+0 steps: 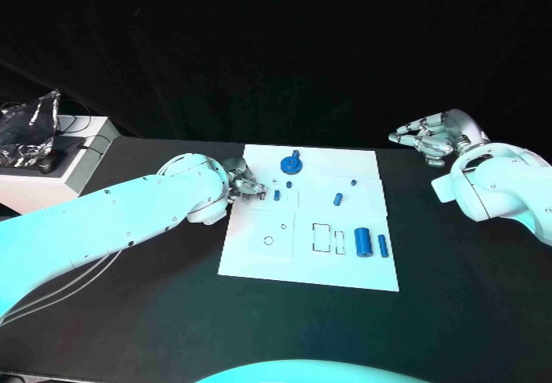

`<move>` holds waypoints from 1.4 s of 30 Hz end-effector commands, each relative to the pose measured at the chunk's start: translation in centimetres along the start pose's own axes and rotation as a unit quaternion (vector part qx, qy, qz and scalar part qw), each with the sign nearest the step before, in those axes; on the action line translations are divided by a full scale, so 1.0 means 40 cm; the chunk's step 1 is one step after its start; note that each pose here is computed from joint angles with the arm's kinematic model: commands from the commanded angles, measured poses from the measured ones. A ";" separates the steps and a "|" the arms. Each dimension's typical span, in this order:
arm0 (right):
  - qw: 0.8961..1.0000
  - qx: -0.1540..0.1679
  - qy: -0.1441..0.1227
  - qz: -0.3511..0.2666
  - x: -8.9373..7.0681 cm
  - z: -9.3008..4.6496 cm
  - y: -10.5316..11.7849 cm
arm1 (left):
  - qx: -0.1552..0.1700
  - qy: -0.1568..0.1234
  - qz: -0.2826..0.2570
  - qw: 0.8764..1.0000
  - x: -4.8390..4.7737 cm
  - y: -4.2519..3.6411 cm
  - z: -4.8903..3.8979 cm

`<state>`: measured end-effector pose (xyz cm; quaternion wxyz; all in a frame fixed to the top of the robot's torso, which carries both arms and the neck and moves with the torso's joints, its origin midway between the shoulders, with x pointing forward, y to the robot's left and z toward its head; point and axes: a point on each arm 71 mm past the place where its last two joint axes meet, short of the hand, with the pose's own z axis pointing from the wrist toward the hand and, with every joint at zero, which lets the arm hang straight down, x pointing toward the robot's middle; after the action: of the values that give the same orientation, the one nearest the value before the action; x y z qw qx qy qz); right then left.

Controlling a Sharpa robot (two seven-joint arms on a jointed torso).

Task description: Assemble the parts on the task board

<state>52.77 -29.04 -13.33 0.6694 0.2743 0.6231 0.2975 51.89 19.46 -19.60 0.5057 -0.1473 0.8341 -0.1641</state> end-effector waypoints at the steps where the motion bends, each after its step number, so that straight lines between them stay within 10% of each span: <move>1: 1.000 -0.006 0.008 -0.006 0.004 0.000 0.003 | 0.012 0.003 -0.005 1.000 0.001 -0.007 -0.002; 18: 1.000 -0.007 0.008 -0.008 0.004 0.000 0.003 | 0.022 0.063 -0.051 0.996 -0.005 -0.012 -0.004; 31: 1.000 -0.007 0.008 -0.008 0.006 0.001 0.004 | 0.017 0.149 -0.017 0.988 -0.076 -0.032 0.024; 42: 1.000 -0.009 0.009 -0.008 0.009 0.002 0.006 | 0.000 0.149 0.022 0.989 -0.112 -0.052 0.050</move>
<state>52.86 -28.80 -13.37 0.6692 0.2696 0.6252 0.2977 55.98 19.49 -15.92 0.3949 -0.1248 0.8926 -0.1784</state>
